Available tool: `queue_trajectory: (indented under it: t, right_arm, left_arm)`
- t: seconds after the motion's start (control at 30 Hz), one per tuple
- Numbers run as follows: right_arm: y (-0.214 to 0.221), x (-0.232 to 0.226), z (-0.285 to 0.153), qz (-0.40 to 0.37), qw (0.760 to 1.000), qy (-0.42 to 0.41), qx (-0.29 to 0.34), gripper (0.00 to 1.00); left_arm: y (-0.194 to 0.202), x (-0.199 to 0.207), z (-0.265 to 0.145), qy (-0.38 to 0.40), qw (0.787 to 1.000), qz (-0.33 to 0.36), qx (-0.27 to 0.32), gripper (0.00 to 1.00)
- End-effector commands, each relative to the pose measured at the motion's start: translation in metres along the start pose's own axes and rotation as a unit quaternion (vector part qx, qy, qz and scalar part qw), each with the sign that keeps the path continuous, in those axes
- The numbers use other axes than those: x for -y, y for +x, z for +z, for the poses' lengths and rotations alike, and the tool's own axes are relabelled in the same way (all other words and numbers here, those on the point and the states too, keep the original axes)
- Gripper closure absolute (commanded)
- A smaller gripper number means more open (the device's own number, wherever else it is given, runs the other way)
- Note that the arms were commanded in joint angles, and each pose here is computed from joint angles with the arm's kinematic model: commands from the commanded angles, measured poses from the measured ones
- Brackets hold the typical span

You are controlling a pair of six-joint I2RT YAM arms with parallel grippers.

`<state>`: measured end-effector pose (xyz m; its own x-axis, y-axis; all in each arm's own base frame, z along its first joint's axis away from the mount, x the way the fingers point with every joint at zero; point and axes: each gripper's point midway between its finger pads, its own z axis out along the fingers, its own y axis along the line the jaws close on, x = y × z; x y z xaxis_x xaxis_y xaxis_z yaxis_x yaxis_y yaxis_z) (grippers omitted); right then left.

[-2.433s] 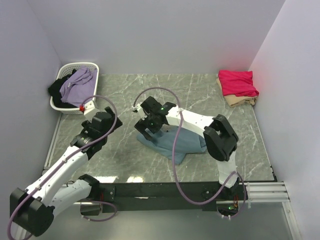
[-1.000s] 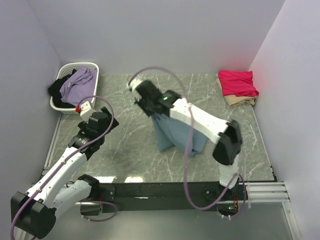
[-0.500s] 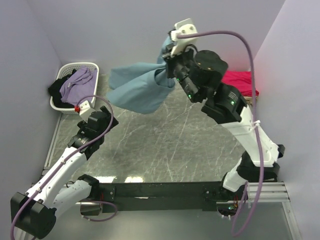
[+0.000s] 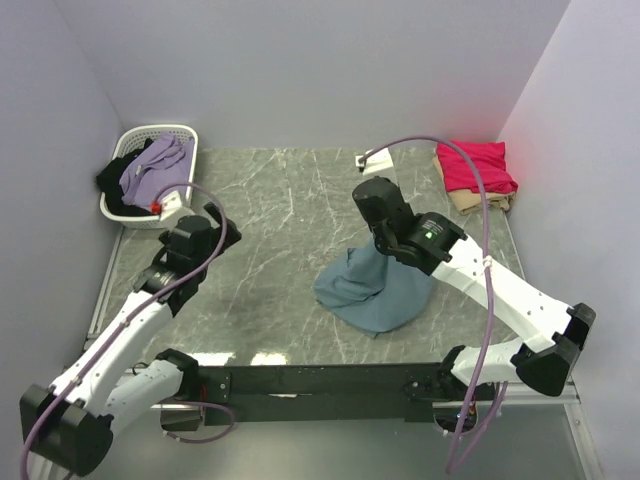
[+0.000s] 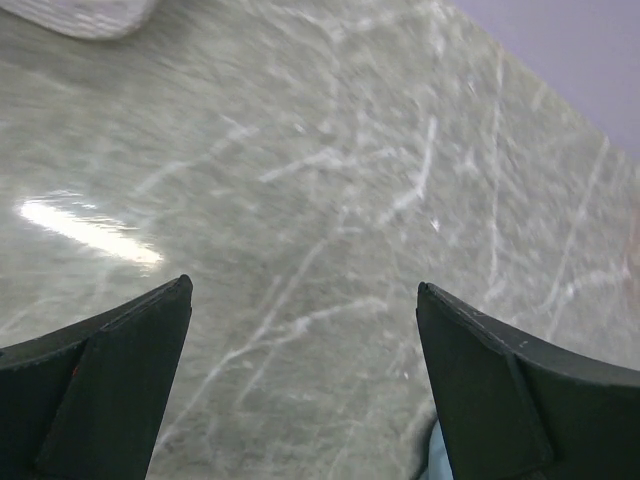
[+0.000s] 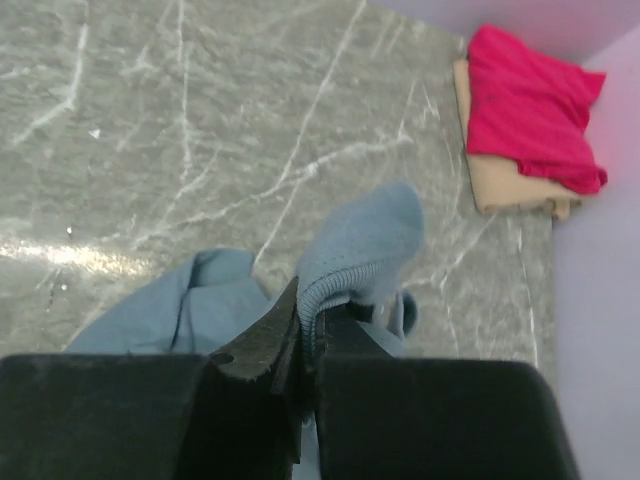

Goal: Fold and stack the t-shirts
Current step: Flatten the tshirt out

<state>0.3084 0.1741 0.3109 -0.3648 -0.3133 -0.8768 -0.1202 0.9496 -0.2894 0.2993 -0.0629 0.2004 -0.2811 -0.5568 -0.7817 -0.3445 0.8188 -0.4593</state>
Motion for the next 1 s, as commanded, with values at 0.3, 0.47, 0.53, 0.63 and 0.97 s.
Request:
queue_trajectory:
  t: [0.3,0.47,0.53,0.63,0.97]
  right_arm:
    - [-0.023,0.063,-0.026,0.112,0.991,0.065,0.045,1.00]
    - [-0.030,0.075,-0.026,0.118,0.989,0.072,0.052,1.00]
    - [-0.031,0.076,-0.026,0.120,0.989,0.071,0.054,1.00]
    - [-0.032,0.077,-0.026,0.120,0.989,0.072,0.054,1.00]
    - [-0.035,0.083,-0.030,0.125,0.987,0.073,0.066,1.00]
  left_arm:
    - [0.149,0.084,0.028,0.188,0.947,0.072,-0.249,0.06]
    - [0.182,0.112,0.007,0.254,0.922,0.056,-0.288,0.04]
    - [0.193,0.116,0.001,0.277,0.907,0.041,-0.315,0.04]
    - [0.205,0.128,-0.004,0.303,0.890,0.025,-0.341,0.08]
    - [0.250,0.135,-0.024,0.301,0.858,0.040,-0.414,0.14]
